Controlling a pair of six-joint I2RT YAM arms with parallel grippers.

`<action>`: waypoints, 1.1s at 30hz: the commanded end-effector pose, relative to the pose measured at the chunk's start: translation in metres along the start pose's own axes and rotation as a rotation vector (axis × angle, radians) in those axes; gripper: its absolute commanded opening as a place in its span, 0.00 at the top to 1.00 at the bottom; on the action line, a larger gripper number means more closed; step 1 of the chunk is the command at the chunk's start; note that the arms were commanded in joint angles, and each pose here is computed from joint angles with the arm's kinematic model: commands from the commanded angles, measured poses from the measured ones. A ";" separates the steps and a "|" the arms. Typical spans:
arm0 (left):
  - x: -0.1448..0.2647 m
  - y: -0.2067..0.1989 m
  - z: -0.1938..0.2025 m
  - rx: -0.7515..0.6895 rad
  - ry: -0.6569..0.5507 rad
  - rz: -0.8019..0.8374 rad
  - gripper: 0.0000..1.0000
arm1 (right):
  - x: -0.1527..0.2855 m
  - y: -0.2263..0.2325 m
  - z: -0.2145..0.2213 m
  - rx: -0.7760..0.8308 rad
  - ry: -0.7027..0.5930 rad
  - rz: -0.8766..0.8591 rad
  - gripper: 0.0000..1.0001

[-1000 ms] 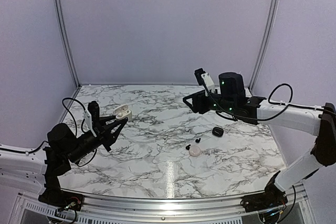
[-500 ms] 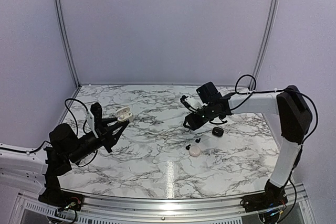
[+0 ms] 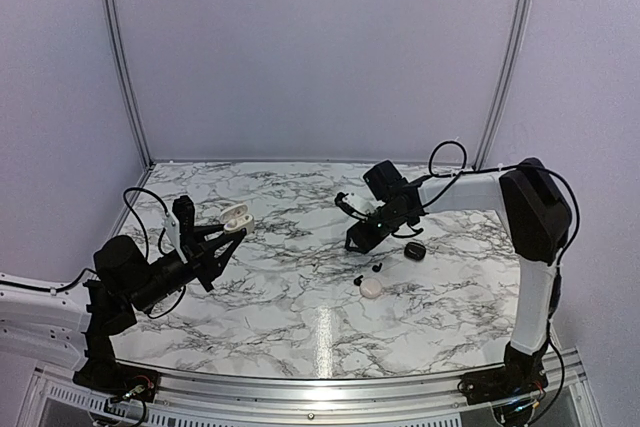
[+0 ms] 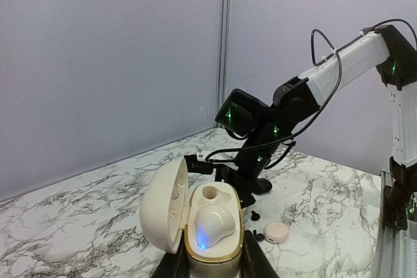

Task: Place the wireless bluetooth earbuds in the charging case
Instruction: Move the right earbud to the center of the board.

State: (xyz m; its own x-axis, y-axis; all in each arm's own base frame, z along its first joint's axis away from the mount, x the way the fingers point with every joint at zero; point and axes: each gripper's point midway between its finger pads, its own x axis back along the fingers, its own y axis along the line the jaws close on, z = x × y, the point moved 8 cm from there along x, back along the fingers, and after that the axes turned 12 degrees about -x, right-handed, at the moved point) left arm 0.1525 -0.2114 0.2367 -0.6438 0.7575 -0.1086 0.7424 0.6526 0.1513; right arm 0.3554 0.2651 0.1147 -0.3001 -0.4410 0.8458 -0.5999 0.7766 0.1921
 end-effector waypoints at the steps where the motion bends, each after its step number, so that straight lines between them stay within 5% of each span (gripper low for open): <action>1: -0.002 0.001 -0.011 0.003 -0.034 -0.003 1.00 | -0.002 -0.006 -0.002 -0.017 0.020 -0.035 0.45; 23: -0.005 0.000 -0.011 -0.002 -0.029 0.000 1.00 | 0.020 0.019 0.018 -0.025 0.066 -0.159 0.52; 33: -0.005 0.001 -0.012 -0.004 -0.034 -0.002 1.00 | 0.015 0.002 0.000 0.027 0.099 -0.025 0.54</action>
State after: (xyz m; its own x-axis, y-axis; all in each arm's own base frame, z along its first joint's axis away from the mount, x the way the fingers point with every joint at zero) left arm 0.1533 -0.2126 0.2340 -0.6444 0.7585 -0.0973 0.7433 0.6512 0.1533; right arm 0.3346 0.2603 0.1261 -0.1806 -0.4854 0.8555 -0.6150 0.7345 0.2869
